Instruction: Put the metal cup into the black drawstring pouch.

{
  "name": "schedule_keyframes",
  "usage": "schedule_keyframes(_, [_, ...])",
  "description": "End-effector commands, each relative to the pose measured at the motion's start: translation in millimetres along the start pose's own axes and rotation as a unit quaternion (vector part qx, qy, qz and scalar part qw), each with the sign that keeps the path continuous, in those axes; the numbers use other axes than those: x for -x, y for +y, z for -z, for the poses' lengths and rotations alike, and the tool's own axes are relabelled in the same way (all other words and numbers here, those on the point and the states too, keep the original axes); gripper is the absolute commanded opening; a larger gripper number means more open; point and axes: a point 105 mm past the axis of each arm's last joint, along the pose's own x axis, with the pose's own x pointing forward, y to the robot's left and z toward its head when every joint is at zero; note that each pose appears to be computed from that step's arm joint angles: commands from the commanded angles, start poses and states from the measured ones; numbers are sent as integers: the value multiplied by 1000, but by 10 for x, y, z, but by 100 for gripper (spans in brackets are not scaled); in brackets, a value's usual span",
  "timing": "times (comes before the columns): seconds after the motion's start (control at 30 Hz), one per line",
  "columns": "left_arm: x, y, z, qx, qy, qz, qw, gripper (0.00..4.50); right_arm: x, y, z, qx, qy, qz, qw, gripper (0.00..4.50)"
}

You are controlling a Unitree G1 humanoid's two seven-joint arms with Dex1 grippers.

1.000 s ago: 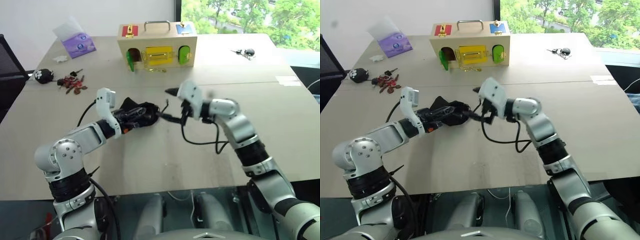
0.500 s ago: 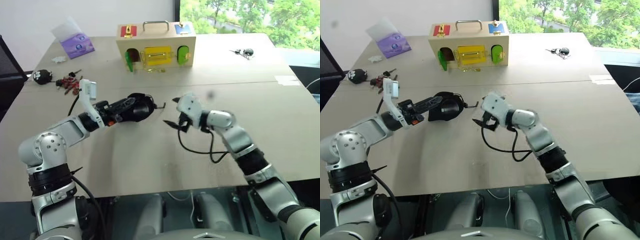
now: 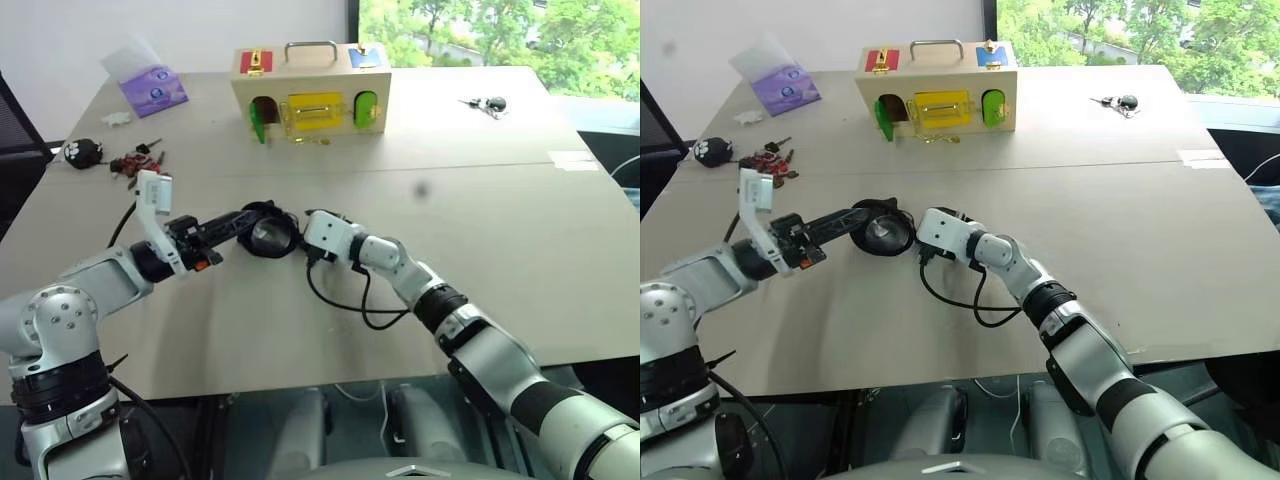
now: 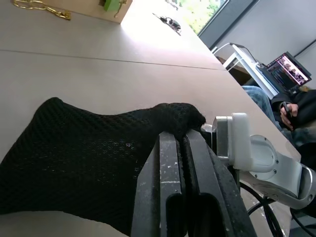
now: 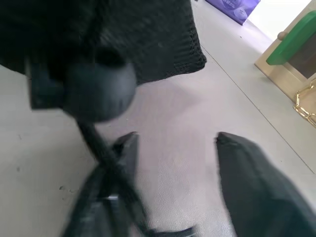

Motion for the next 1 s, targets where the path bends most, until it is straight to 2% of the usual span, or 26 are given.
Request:
schedule_keyframes(0.03, [66, -93, -103, -23, -22, 1, 999, 0, -1, -157, -137, 24, -26, 25, 999, 40])
schedule_keyframes(0.07, [68, -93, -98, -22, -23, 0, 999, 0, 22, -181, -129, 26, -27, 26, 999, 2])
schedule_keyframes(0.27, [37, -114, -42, -14, -25, 5, 1000, 0, 255, -476, -143, 34, -41, 63, 997, 2])
schedule_keyframes(0.4, [-32, -289, -58, -19, -37, 68, 997, 0, 532, -870, -348, 32, -59, 107, 992, 2])
schedule_keyframes(0.43, [-72, -331, -51, -30, -31, 78, 996, 56, 612, -966, -450, 44, -65, 115, 990, 0])
schedule_keyframes(0.47, [-125, -379, -48, -43, -26, 89, 995, 82, 698, -1063, -566, 59, -69, 122, 988, 0])
schedule_keyframes(0.57, [-227, -495, -53, -61, -18, 121, 991, 207, 853, -1184, -767, 88, -69, 130, 985, 0])
schedule_keyframes(0.73, [-692, -759, -256, -110, -43, 167, 979, 207, 1075, -1265, -1223, 201, -63, 118, 970, 0])
schedule_keyframes(0.8, [-845, -802, -326, -111, -60, 178, 976, 207, 1095, -1248, -1285, 221, -56, 112, 967, 0])
schedule_keyframes(1.0, [-1152, -859, -299, -141, -60, 203, 967, 207, 1118, -1241, -1418, 239, -53, 110, 963, 0])
